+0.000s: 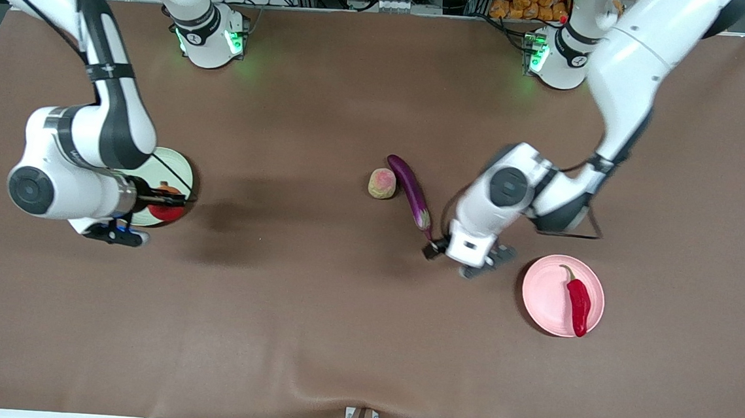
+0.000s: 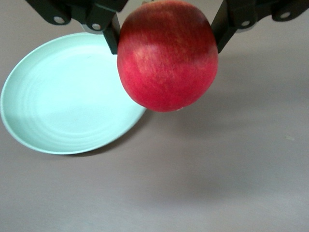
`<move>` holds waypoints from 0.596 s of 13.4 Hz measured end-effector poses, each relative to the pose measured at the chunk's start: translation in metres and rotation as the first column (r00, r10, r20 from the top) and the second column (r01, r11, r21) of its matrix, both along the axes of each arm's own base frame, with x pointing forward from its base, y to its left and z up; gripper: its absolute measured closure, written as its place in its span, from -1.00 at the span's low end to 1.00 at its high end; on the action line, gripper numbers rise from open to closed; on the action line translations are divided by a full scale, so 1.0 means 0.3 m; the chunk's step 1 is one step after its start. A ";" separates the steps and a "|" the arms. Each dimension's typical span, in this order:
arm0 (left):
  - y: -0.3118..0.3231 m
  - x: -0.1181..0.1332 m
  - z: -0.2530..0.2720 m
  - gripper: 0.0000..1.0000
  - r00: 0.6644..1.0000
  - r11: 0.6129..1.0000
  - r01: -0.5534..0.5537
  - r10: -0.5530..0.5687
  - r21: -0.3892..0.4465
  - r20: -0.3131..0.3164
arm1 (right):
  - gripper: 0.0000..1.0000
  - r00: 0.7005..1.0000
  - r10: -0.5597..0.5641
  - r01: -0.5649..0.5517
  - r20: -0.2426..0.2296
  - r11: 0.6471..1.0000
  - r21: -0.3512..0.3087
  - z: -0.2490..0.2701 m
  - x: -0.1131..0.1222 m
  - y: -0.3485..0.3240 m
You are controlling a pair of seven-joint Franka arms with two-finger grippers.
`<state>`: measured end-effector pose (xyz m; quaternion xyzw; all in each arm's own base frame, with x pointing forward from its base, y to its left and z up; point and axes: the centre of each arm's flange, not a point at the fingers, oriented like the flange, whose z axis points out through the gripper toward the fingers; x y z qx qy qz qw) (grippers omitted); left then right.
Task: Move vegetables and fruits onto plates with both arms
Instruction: 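Grasp the purple eggplant with the left gripper while the right gripper releases the apple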
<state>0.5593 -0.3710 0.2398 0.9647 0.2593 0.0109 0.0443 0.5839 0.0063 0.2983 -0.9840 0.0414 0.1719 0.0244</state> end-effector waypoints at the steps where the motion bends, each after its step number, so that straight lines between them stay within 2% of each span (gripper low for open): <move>1: -0.039 -0.057 -0.037 -1.00 1.000 0.999 -0.012 0.012 0.032 -0.003 | -0.58 1.000 0.025 -0.025 0.012 0.999 0.024 -0.039 -0.029 -0.100; 4: -0.072 -0.173 -0.148 -1.00 0.998 0.994 -0.048 0.051 0.096 -0.026 | -0.58 0.997 0.034 -0.038 0.065 0.998 0.057 -0.176 -0.131 -0.339; 6: -0.114 -0.222 -0.178 -0.99 0.997 0.993 -0.068 0.072 0.100 -0.040 | -0.58 0.998 0.031 -0.035 0.061 0.998 0.058 -0.243 -0.185 -0.340; 7: -0.140 -0.246 -0.183 -0.85 0.997 0.993 -0.066 0.071 0.101 -0.043 | -0.59 0.998 0.038 -0.041 0.054 0.997 0.061 -0.257 -0.196 -0.324; 8: -0.158 -0.262 -0.186 -0.85 0.997 0.993 -0.063 0.068 0.102 -0.044 | -0.73 0.998 0.041 -0.044 0.053 0.997 0.062 -0.259 -0.198 -0.317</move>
